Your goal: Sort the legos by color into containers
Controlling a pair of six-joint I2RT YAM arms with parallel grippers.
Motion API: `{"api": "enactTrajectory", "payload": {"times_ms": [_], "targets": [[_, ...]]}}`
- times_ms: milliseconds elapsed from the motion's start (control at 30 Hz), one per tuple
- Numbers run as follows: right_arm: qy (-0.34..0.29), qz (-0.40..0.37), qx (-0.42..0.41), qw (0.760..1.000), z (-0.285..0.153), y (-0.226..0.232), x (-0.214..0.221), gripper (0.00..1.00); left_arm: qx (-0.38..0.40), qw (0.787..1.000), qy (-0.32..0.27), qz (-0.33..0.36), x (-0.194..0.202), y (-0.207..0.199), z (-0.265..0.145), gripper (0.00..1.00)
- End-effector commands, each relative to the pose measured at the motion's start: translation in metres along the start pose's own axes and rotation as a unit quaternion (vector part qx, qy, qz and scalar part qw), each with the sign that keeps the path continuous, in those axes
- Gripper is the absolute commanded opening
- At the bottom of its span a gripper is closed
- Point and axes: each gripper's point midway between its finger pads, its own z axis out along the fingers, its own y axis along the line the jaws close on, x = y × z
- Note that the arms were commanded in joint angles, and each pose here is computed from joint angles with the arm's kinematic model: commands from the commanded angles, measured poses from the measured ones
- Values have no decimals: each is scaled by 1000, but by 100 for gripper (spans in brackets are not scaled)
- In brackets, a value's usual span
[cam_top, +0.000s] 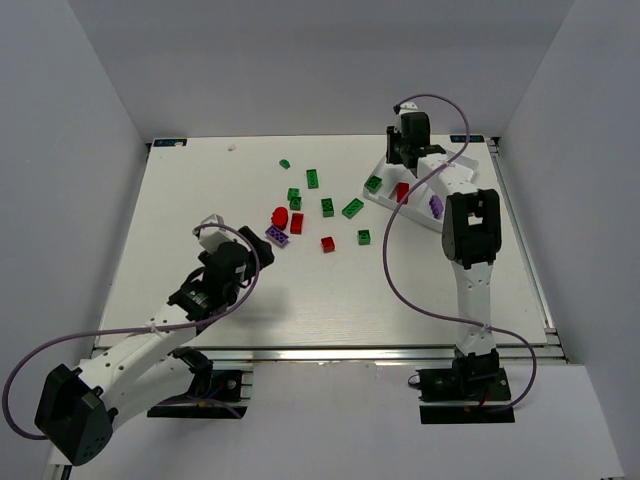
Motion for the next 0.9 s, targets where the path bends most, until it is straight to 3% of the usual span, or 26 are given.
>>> {"api": "enactTrajectory", "payload": {"times_ms": [0,100,133,300,367,500,667,767,800,833,867], "targets": [[-60,14,29,998,0,-13,-39,22,5,1000,-1,2,-3,-4,1,98],[-56,14,34,998,4,-18,-33,48,7,1000,0,4,-2,-5,2,98],[-53,12,32,998,5,-18,-31,62,11,1000,3,5,-1,-7,2,98],[-56,-8,-5,998,0,-9,-36,73,32,999,18,23,2,-21,7,98],[-58,-15,-21,998,-5,-4,-42,73,36,999,25,27,5,-25,9,98],[-71,-88,-180,977,-50,38,-57,71,32,999,28,27,6,-25,10,98],[-113,-165,-424,883,-140,100,-46,64,22,999,14,20,-2,-20,9,95],[-111,-180,-472,856,-177,118,-29,52,10,999,13,28,-10,-18,13,82],[-119,-191,-472,852,-190,122,-33,45,13,999,20,37,-11,-19,15,75],[-105,-190,-474,853,-192,123,-19,42,11,999,25,43,-12,-20,17,60],[-104,-199,-469,854,-195,125,-15,39,2,999,28,45,-20,-21,24,55]]}}
